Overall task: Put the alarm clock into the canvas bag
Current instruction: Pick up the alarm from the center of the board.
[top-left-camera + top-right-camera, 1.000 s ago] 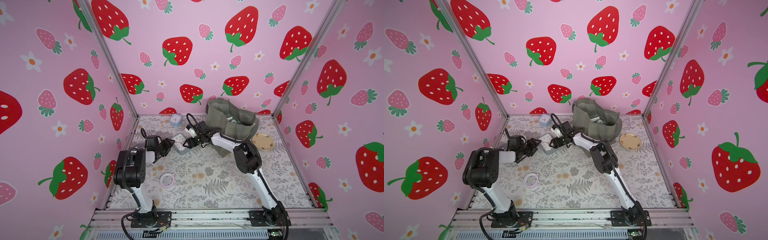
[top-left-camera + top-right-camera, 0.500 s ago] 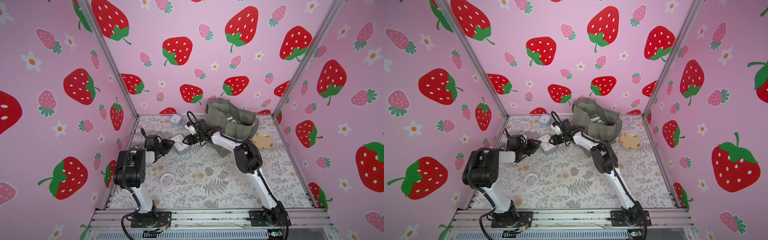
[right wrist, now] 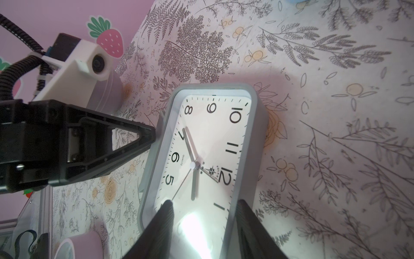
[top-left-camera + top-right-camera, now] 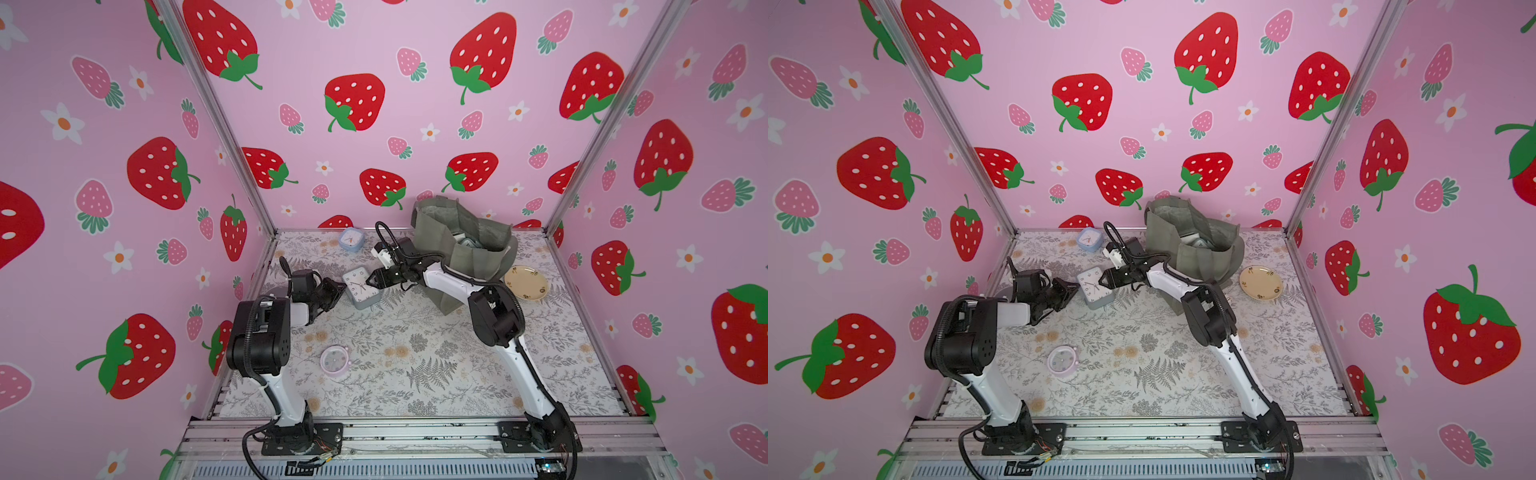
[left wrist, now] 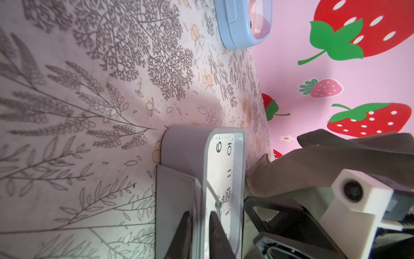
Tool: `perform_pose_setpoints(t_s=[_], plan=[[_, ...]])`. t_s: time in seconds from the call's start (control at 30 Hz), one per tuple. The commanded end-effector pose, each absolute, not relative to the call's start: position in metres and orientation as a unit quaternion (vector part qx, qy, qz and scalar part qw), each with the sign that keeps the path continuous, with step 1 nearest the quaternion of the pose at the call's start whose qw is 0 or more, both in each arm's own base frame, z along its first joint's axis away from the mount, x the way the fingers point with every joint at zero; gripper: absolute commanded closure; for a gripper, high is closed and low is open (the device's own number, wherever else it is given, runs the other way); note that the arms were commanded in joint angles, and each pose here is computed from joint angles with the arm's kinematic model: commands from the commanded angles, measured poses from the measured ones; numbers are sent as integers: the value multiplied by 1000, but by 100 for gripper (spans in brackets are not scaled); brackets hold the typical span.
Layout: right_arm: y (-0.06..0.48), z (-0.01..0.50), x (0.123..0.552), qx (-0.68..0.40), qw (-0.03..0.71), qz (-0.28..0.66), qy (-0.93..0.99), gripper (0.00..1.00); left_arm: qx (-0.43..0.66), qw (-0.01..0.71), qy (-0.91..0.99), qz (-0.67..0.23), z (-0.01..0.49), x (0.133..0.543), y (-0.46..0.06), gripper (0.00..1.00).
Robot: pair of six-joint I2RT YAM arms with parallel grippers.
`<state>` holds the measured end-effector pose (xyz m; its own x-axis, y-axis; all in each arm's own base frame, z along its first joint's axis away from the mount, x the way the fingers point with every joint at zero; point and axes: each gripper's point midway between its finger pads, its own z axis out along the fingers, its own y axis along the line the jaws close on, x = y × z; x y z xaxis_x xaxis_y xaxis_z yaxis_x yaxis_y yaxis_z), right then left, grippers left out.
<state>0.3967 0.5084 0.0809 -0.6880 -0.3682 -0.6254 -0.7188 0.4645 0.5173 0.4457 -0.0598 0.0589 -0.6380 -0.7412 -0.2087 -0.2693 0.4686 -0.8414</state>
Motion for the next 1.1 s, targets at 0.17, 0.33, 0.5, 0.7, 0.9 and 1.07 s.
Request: perform_pose_setpoints(t_s=[0.17, 0.33, 0.5, 0.7, 0.9, 1.07], plan=[[515, 75, 390, -330, 203, 421, 820, 52, -289, 289, 800, -439, 70, 447, -72, 100], [512, 82, 389, -327, 206, 423, 820, 52, -280, 297, 798, -443, 82, 446, -73, 100], [504, 98, 390, -315, 221, 425, 819, 49, -270, 311, 795, -446, 102, 438, -75, 100], [494, 122, 384, -314, 245, 424, 813, 45, -257, 326, 796, -441, 125, 424, -80, 100], [473, 146, 371, -318, 276, 413, 808, 28, -241, 332, 807, -424, 138, 413, -88, 100], [454, 155, 356, -323, 287, 407, 805, 24, -233, 326, 814, -421, 141, 410, -94, 100]])
